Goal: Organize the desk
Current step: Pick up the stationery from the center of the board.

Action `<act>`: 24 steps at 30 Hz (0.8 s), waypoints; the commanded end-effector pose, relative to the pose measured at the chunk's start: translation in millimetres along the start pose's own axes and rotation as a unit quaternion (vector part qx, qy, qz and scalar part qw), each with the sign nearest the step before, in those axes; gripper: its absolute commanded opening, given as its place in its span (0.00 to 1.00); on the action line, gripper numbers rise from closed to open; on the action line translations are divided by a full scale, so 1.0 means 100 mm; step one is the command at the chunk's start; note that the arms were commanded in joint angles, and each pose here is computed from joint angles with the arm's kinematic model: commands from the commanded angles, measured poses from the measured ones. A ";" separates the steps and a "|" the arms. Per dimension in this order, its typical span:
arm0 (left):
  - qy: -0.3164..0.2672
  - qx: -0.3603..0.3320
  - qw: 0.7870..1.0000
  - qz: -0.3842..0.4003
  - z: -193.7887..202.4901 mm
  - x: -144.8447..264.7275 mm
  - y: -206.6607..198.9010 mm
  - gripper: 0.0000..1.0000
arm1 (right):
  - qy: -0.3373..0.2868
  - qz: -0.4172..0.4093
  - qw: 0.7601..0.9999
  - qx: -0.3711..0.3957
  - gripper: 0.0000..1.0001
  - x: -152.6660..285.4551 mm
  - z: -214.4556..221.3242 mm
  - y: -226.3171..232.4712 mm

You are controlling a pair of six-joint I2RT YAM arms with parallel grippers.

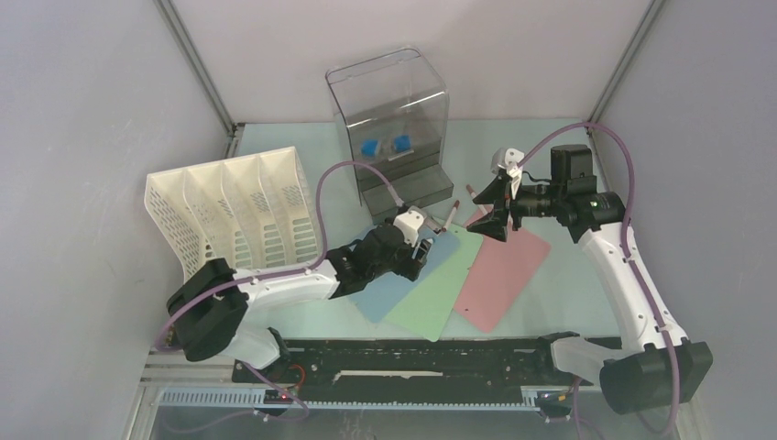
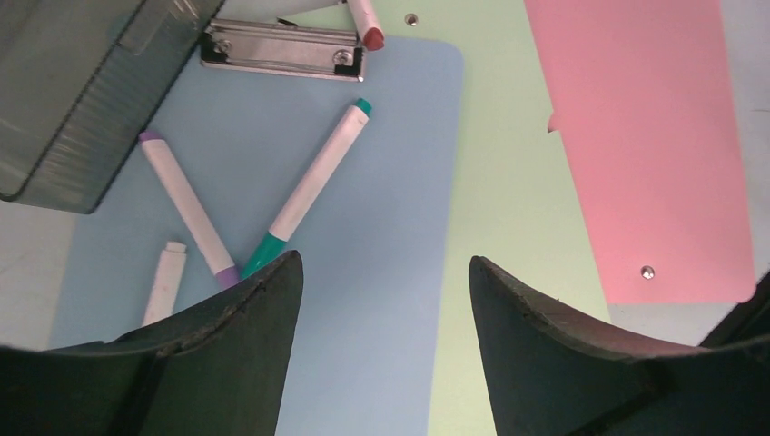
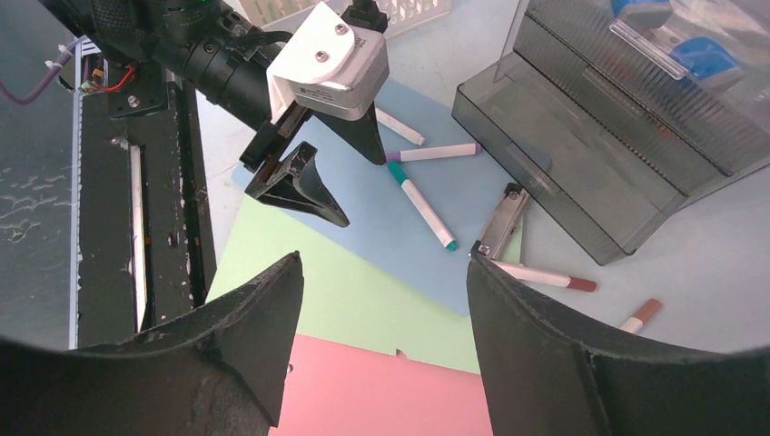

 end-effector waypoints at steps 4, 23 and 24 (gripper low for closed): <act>-0.059 0.050 0.996 0.047 -0.19 0.02 0.01 0.74 | -0.003 -0.009 1.000 0.000 0.74 0.00 0.01 0.00; 0.010 0.039 0.998 0.046 -0.02 -0.28 0.16 0.72 | -0.003 -0.012 1.000 0.001 0.74 0.00 0.01 0.01; 0.017 0.034 0.998 0.040 -0.01 -0.31 0.17 0.71 | -0.003 -0.011 1.000 0.001 0.74 0.00 0.01 0.01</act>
Point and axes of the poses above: each gripper's point midway between its finger pads, its own x axis back along the fingers, its own y axis along the line the jaws close on, z = x × y, the point moved 8 cm from there along x, back along the fingers, and after that the axes turned 11 degrees about -x, right-handed, at the moved point
